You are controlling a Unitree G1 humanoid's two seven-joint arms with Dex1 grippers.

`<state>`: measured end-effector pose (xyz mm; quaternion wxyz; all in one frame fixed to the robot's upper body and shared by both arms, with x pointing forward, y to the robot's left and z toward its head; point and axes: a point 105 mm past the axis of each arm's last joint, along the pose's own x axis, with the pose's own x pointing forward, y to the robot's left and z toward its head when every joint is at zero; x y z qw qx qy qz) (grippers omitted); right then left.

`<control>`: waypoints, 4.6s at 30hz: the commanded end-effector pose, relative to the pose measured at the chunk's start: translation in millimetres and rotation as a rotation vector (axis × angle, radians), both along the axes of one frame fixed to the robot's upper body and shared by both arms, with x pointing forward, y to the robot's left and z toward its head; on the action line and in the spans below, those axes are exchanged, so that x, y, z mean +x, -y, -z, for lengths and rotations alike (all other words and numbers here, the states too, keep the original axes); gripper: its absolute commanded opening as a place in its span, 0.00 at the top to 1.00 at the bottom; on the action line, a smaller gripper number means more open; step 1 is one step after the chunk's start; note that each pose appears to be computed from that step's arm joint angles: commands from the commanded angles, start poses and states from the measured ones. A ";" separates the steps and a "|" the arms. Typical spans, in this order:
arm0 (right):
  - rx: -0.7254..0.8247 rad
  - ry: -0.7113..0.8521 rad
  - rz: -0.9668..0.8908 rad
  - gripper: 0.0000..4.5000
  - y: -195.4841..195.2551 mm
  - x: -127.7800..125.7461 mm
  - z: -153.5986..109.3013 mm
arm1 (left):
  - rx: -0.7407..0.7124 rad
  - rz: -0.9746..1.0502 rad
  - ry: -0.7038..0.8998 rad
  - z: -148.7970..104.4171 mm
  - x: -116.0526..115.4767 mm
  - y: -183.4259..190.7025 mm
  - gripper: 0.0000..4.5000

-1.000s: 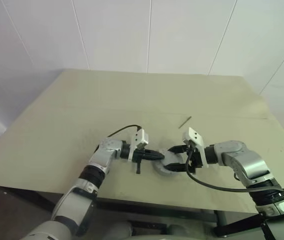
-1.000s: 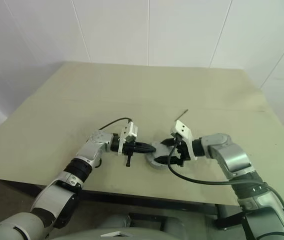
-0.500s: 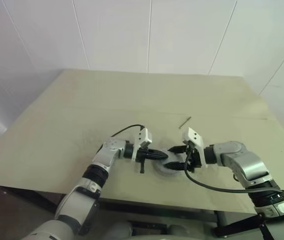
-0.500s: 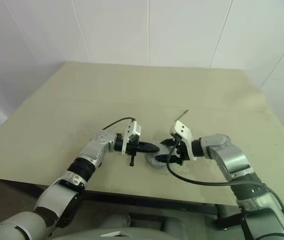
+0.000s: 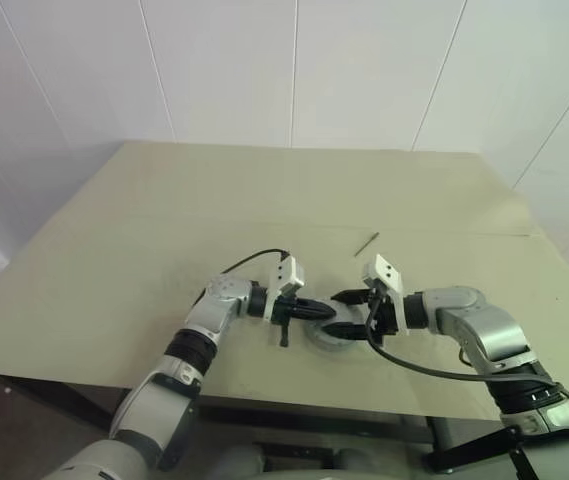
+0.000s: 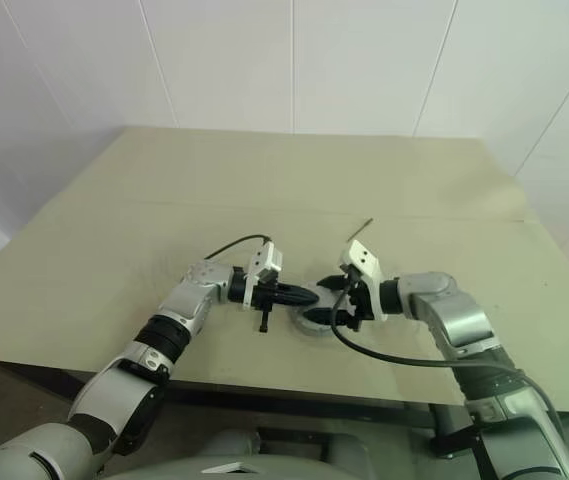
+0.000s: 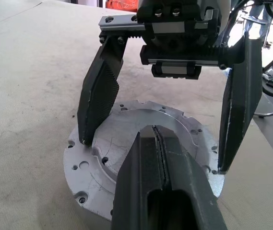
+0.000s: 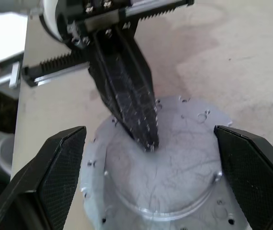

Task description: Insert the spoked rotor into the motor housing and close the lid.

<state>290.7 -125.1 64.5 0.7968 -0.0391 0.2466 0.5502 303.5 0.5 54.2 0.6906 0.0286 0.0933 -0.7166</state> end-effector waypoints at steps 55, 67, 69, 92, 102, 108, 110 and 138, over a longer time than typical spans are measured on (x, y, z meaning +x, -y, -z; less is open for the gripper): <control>0.063 -0.577 0.397 0.01 40.3 -30.5 3.5 | 0.076 0.060 0.014 17.0 -9.1 -0.3 1.00; 0.219 -0.655 0.353 0.01 2.2 -28.6 2.7 | 0.074 0.061 0.017 16.6 -9.7 0.3 1.00; 0.251 -0.675 0.359 0.01 -1.8 -26.6 2.2 | 0.074 0.061 0.018 16.3 -9.6 0.4 1.00; 0.394 -0.845 0.332 0.01 -14.2 -28.6 3.0 | 0.072 -0.056 0.060 11.7 13.7 -6.8 1.00; 0.354 -0.836 0.292 0.01 -16.8 -36.1 5.5 | 0.168 -0.009 0.050 26.4 8.1 -27.5 1.00; 0.345 -0.814 0.320 0.28 -12.6 -29.9 6.8 | 0.179 -0.031 0.052 27.4 11.1 -35.5 1.00; 0.355 -0.804 0.327 0.43 -11.0 -27.6 5.0 | 0.179 -0.037 0.052 27.7 11.7 -36.3 1.00; 0.586 -0.700 0.439 0.68 -17.3 4.1 -5.9 | -0.365 -0.753 -0.410 -34.1 97.9 -93.1 1.00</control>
